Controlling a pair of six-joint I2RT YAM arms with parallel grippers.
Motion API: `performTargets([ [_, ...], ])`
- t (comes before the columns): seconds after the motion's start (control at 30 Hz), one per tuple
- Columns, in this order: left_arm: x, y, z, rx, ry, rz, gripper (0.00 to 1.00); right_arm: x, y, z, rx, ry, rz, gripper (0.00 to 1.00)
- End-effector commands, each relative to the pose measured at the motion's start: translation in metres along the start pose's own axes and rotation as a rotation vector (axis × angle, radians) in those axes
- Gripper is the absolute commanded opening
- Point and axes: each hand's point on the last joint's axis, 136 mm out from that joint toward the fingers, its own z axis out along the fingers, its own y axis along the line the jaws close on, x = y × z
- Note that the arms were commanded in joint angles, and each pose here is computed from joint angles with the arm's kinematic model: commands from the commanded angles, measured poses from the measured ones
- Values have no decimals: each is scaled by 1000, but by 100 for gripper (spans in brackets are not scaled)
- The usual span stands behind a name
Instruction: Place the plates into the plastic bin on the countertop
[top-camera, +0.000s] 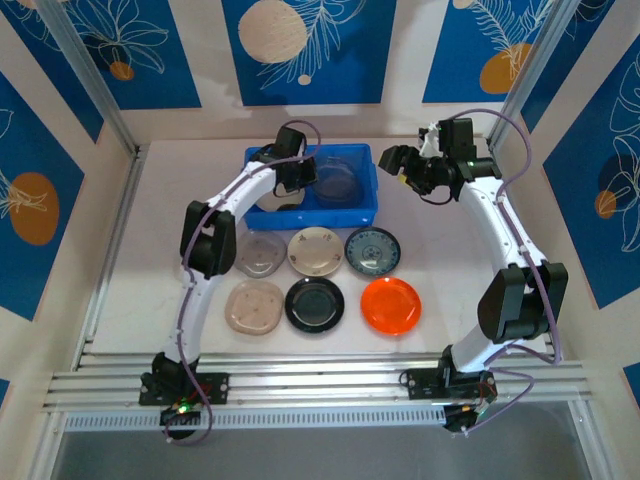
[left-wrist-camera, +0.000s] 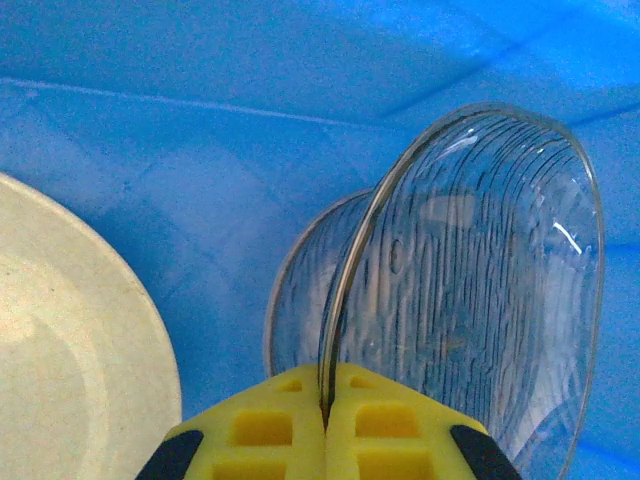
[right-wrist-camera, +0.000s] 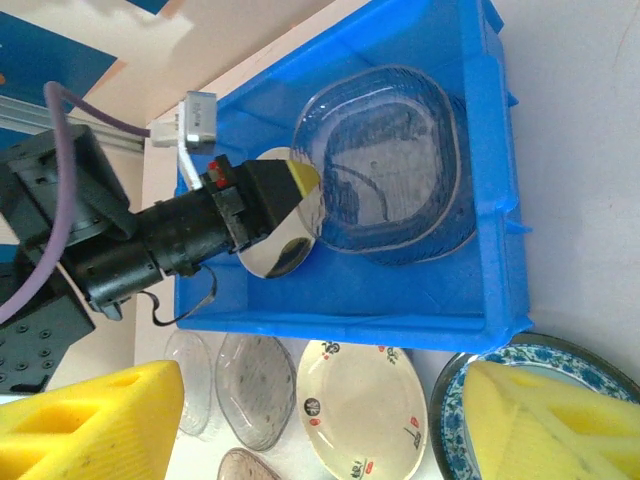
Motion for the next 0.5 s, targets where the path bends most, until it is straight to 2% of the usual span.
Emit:
performTargets([
  [0.0, 3, -5, 6, 1, 18, -9, 0, 4, 7, -11, -26, -6, 1, 74],
  [0.1, 5, -3, 12, -8, 35, -9, 0, 5, 8, -10, -23, -5, 1, 74],
  [0.3, 5, -4, 11, -19, 33, 2, 35, 5, 10, -10, -18, -7, -6, 74],
  [0.47, 2, -5, 3, -40, 20, 28, 49, 5, 10, -11, 13, -15, -32, 74],
])
